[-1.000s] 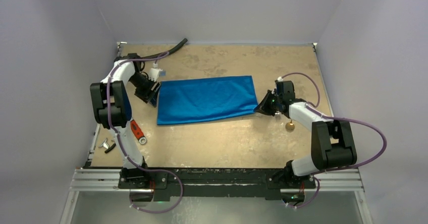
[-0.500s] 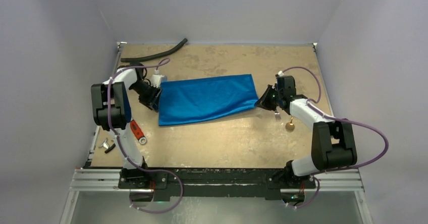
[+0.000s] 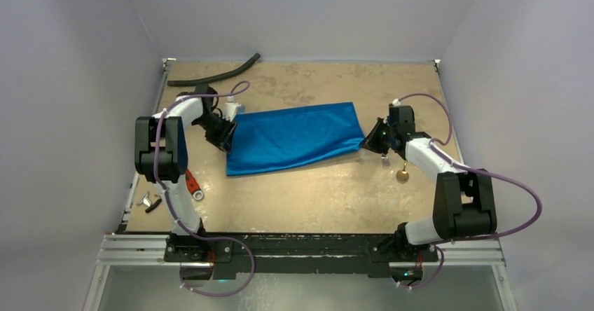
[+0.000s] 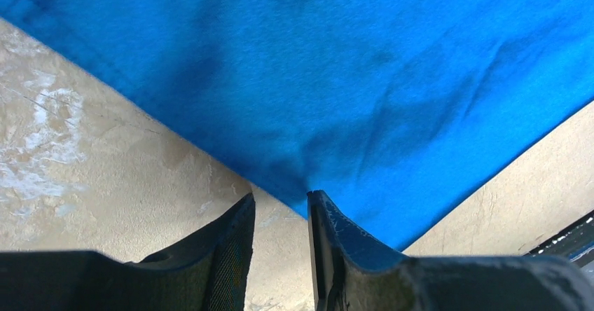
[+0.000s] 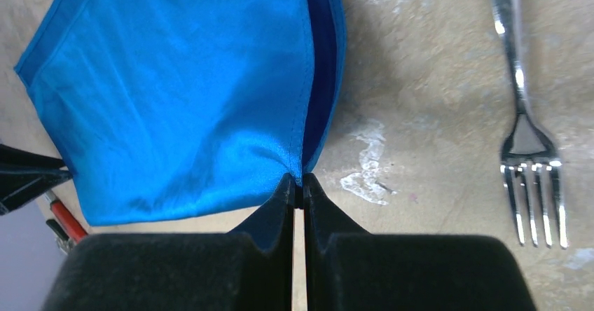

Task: Fold the napkin into a case and place the utensils inside
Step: Fold the rectangle-folded napkin at the center of the board.

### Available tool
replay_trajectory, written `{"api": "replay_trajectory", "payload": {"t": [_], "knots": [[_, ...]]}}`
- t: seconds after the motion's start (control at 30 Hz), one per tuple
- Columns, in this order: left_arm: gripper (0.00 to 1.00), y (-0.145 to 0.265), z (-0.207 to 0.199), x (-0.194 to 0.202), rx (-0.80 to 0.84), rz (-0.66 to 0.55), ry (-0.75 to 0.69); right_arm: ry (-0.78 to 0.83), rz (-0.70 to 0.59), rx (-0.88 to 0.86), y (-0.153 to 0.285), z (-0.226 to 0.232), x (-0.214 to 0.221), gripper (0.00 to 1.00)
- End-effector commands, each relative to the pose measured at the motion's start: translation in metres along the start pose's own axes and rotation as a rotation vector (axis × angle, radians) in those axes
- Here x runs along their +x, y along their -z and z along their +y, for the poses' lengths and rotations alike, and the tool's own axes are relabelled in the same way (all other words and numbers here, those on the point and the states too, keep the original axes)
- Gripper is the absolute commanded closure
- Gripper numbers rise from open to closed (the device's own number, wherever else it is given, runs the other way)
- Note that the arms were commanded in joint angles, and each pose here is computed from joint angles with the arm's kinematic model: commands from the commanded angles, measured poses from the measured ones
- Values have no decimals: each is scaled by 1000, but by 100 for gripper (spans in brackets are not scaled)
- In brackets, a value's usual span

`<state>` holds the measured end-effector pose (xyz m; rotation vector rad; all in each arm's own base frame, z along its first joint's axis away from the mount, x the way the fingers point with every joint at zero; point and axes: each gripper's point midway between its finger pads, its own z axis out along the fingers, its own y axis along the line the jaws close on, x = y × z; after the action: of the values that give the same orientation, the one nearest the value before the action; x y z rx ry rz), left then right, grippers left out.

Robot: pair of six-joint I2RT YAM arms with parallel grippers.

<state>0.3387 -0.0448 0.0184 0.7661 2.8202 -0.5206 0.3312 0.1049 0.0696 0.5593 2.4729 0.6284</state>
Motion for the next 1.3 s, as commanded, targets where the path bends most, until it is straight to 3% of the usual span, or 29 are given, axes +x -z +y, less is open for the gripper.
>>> {"api": "replay_trajectory", "payload": {"t": [0.0, 0.3, 0.63, 0.9, 1.27], "knots": [[67, 0, 4, -6, -25, -37, 1, -12, -61, 35, 9, -12, -15, 100], [69, 16, -3, -13, -26, -80, -21, 143, -78, -20, 4, 18, -16, 100], [71, -2, 6, 0, -51, -45, 11, 343, -13, -220, -3, 137, 21, 100], [74, -11, 5, 7, -36, -23, 29, 456, 110, -354, -19, 218, 66, 100], [75, -9, 0, 16, -30, 0, 29, 459, 153, -370, -25, 239, 82, 100]]}}
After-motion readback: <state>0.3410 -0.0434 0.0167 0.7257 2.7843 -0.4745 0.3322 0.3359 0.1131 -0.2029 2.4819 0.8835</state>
